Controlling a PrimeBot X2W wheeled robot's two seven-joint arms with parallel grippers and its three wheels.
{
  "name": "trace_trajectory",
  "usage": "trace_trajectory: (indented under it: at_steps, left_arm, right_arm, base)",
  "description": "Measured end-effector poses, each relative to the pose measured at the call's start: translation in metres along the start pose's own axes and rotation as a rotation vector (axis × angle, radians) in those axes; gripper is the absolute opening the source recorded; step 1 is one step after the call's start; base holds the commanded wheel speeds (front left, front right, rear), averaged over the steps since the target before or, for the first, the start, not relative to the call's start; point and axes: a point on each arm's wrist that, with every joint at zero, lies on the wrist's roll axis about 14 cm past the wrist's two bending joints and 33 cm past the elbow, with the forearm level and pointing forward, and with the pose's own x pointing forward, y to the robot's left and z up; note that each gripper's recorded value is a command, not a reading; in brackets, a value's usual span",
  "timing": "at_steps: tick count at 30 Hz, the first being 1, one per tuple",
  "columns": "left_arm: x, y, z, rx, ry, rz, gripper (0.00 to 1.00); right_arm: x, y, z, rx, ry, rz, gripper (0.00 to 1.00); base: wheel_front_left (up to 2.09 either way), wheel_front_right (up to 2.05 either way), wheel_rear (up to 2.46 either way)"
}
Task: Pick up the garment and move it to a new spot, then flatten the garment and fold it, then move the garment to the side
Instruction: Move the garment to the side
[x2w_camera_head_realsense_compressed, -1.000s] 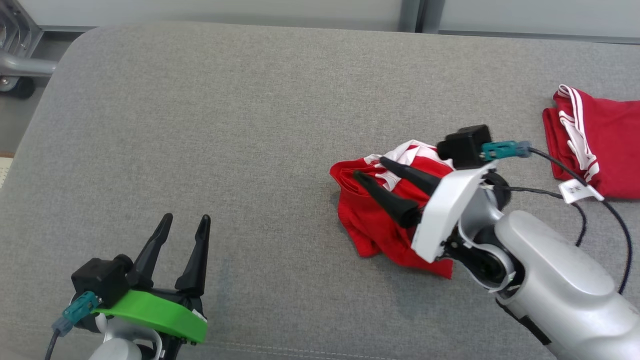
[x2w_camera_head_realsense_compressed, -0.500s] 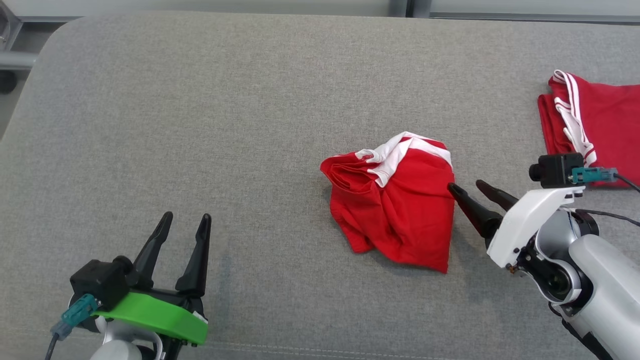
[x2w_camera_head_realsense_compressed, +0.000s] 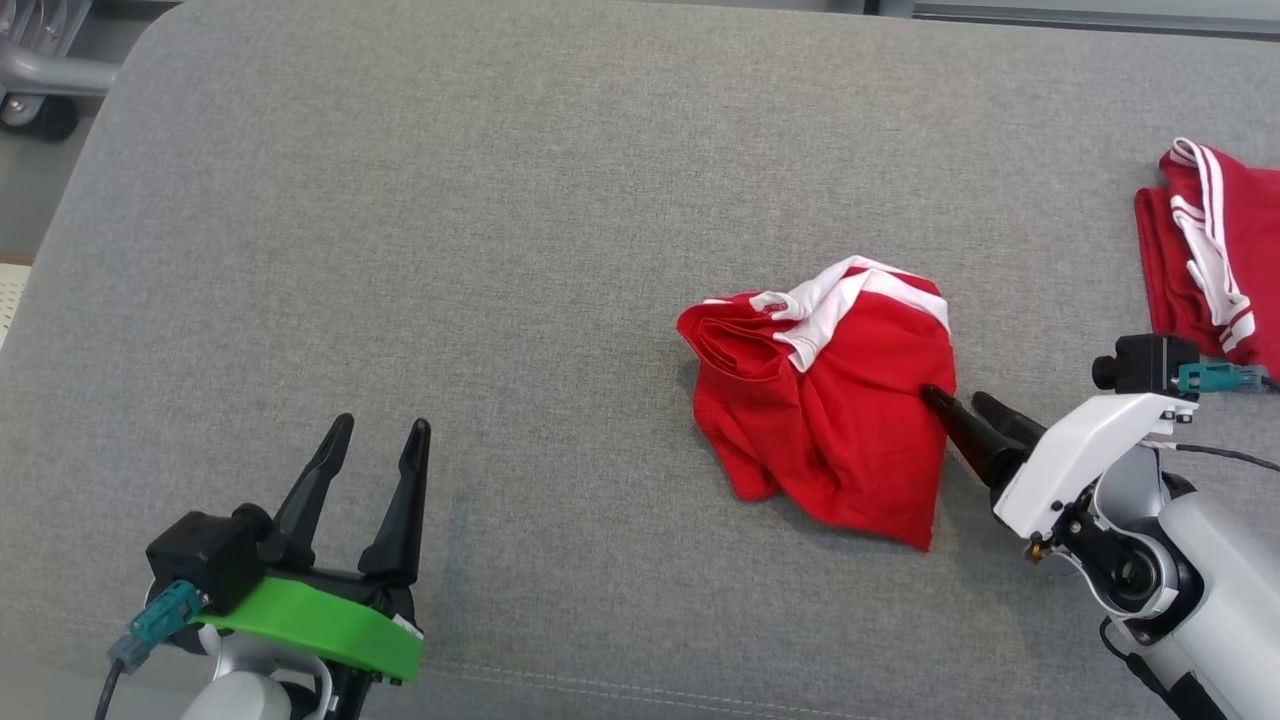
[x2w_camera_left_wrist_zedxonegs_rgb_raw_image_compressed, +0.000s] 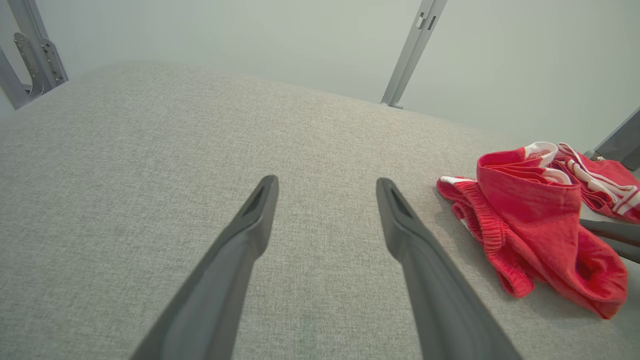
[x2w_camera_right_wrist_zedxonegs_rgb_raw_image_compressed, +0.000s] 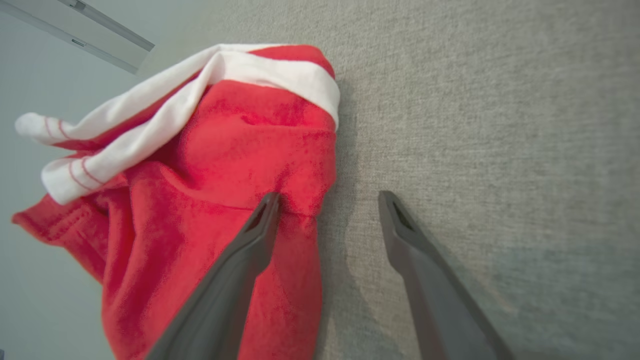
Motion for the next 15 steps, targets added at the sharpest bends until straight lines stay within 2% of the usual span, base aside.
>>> trace_trajectory:
  at_steps: [5,12,13,15]
  left_arm:
    - [0.002,0.003,0.003,0.007,-0.01,0.005,1.0]
    - [0.0,0.005,0.002,0.005,-0.009,0.022,1.0]
    - [0.0,0.005,0.001,0.003,-0.009,0.024,1.0]
    - [-0.002,0.006,0.0,0.001,-0.008,0.029,1.0]
  right_arm:
    - [0.009,0.005,-0.005,0.064,0.019,0.018,1.0]
    - [0.014,0.016,-0.012,0.041,0.082,0.072,1.0]
    - [0.015,0.017,-0.012,0.035,0.087,0.081,0.65]
    - [0.013,0.019,-0.014,0.016,0.107,0.095,0.09]
  base:
    - [0.0,0.0,0.0]
    - [0.0,0.0,0.0]
    - [0.0,0.0,0.0]
    - [0.0,0.0,0.0]
